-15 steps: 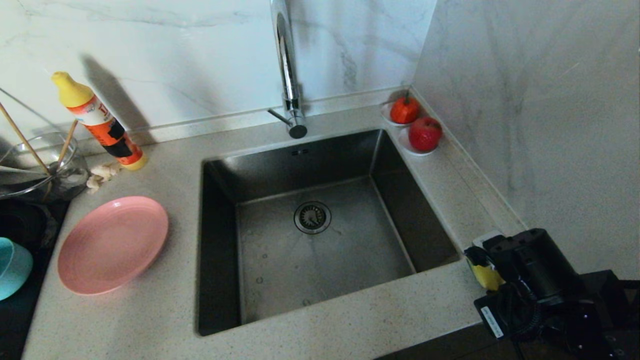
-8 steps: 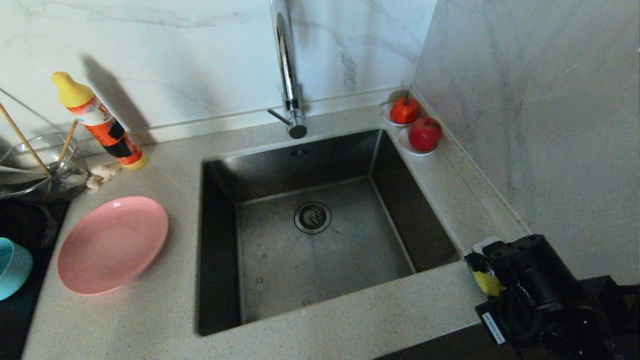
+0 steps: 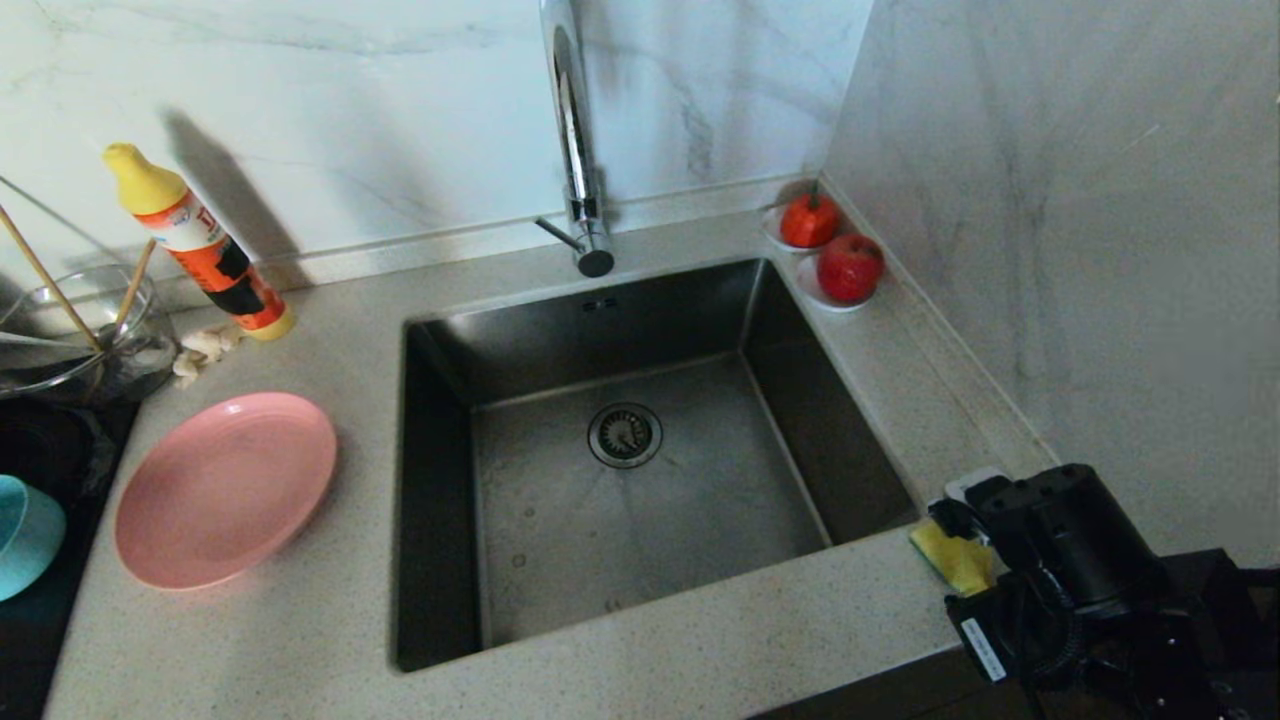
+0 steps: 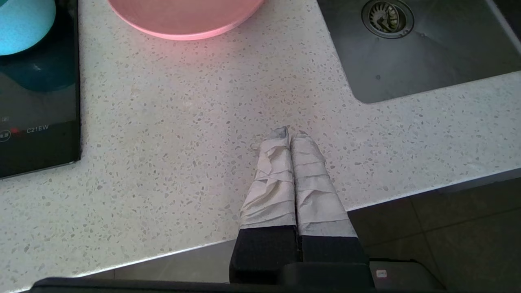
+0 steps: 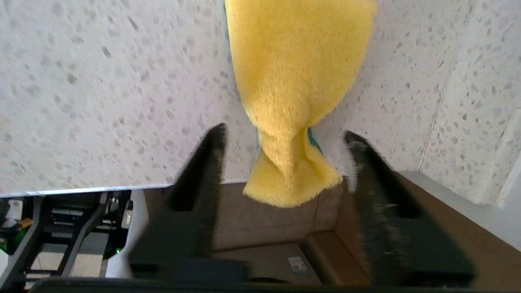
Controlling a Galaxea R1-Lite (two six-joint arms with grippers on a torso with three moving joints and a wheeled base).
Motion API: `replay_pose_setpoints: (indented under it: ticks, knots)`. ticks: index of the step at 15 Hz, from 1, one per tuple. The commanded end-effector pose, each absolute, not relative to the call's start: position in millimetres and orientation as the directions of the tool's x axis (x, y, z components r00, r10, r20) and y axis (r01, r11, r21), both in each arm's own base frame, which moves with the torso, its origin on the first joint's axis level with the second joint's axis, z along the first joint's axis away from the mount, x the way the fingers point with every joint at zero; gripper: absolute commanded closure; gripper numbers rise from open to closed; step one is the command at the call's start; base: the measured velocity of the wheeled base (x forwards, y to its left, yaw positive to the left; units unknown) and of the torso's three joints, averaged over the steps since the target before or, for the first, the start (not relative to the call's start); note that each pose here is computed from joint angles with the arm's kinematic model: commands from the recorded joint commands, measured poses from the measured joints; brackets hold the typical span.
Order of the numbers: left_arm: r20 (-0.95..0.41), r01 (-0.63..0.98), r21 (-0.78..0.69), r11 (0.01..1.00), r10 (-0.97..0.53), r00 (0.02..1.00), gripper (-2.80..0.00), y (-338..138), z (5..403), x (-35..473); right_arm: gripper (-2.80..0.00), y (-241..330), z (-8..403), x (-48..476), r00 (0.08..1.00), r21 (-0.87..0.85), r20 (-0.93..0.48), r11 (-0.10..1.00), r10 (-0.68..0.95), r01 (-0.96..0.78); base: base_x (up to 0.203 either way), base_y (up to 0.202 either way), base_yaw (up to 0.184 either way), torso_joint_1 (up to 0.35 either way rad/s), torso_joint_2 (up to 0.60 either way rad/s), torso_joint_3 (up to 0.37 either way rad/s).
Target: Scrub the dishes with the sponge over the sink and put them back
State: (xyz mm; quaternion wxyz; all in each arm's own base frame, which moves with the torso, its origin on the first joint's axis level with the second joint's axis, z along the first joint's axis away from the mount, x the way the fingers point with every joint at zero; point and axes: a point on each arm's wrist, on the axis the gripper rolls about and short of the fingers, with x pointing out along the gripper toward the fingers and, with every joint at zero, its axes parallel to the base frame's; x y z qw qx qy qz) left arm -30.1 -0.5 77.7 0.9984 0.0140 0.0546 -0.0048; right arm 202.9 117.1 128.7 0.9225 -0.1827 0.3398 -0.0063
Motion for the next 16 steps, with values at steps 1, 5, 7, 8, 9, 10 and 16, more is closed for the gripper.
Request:
replay_pose_setpoints:
  ticks: [1,5,7,8,9,10,16]
  knots:
    - [-0.11,0.011,0.027,1.0,-0.008,0.994,0.0,0,78,-30,-2.8,119,132,205,0.783,-0.333,-0.609,0.937,-0.129,-0.105,0.0,0.0,0.0,0.0,0.0,0.0]
    - [-0.11,0.011,0.027,1.0,-0.008,0.994,0.0,0,78,-30,-2.8,122,145,210,0.824,-0.289,-0.558,0.954,-0.101,-0.079,0.0,0.0,0.0,0.0,0.0,0.0]
    - [-0.11,0.011,0.027,1.0,-0.008,0.994,0.0,0,78,-30,-2.8,120,149,208,0.831,-0.278,-0.548,0.958,-0.097,-0.071,0.0,0.0,0.0,0.0,0.0,0.0]
    - [-0.11,0.011,0.027,1.0,-0.008,0.994,0.0,0,78,-30,-2.8,119,148,206,0.829,-0.277,-0.551,0.958,-0.097,-0.072,0.0,0.0,0.0,0.0,0.0,0.0]
    - [-0.109,0.011,0.027,1.0,-0.008,0.994,0.0,0,78,-30,-2.8,118,147,204,0.827,-0.276,-0.553,0.958,-0.097,-0.072,0.0,0.0,0.0,0.0,0.0,0.0]
    - [-0.11,0.011,0.027,1.0,-0.008,0.994,0.0,0,78,-30,-2.26,117,148,202,0.829,-0.273,-0.551,0.959,-0.096,-0.071,0.0,0.0,0.0,0.0,0.0,0.0]
    - [-0.11,0.011,0.027,1.0,-0.008,0.994,0.0,0,78,-30,0.0,115,161,195,0.854,-0.248,-0.516,0.966,-0.072,-0.068,0.0,0.0,0.0,0.0,0.0,0.0]
